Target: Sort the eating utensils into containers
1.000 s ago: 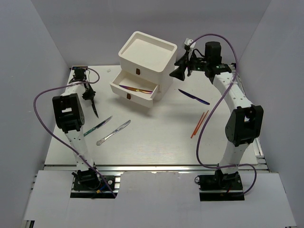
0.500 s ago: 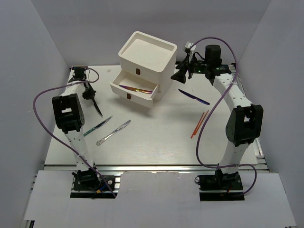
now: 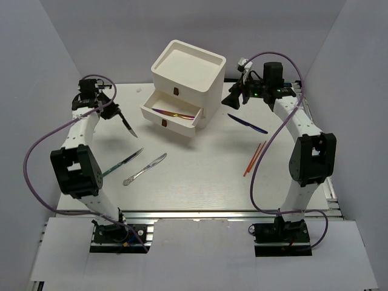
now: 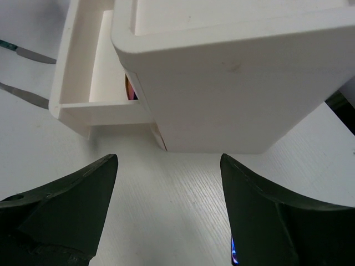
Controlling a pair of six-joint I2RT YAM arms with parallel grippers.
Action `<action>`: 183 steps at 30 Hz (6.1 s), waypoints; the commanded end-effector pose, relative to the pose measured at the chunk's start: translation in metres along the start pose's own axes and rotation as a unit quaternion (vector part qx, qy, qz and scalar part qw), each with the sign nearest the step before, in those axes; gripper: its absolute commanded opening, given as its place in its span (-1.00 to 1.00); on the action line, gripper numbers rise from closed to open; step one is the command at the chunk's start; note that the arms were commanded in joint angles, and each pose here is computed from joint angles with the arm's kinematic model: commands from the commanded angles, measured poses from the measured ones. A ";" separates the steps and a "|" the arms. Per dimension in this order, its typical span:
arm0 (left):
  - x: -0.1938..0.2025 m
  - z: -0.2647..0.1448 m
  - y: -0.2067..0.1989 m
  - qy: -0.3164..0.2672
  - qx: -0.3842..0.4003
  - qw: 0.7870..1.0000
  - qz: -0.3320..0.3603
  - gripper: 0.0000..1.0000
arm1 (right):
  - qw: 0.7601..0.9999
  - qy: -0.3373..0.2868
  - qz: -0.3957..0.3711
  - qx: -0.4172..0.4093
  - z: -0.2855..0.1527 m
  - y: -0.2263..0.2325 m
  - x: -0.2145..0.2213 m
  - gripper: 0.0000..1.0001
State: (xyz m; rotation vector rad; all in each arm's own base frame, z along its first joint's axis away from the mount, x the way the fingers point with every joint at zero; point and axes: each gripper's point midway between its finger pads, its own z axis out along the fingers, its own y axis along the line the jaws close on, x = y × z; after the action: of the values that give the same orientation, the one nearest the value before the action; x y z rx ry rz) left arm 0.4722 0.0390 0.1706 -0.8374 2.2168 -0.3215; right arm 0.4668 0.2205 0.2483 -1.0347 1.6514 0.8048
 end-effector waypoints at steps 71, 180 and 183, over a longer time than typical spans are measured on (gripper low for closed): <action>0.037 -0.149 -0.063 -0.153 0.120 0.979 0.067 0.68 | 0.925 0.371 -0.071 0.039 -0.056 -0.102 0.231 0.56; 0.073 -0.131 -0.027 -0.104 0.097 0.989 0.045 0.68 | 0.989 -0.073 -0.121 0.046 0.161 0.076 -0.057 -1.00; 0.077 -0.128 -0.022 -0.098 0.091 0.990 0.035 0.66 | 0.990 -0.045 -0.129 0.046 0.164 0.073 -0.037 -1.00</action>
State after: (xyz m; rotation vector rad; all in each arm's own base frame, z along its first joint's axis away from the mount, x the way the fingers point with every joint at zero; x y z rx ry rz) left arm 0.3570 -0.0323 0.2151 -0.6563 2.0251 -0.3657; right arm 0.4572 0.4058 0.2139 -1.1313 1.5108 0.6803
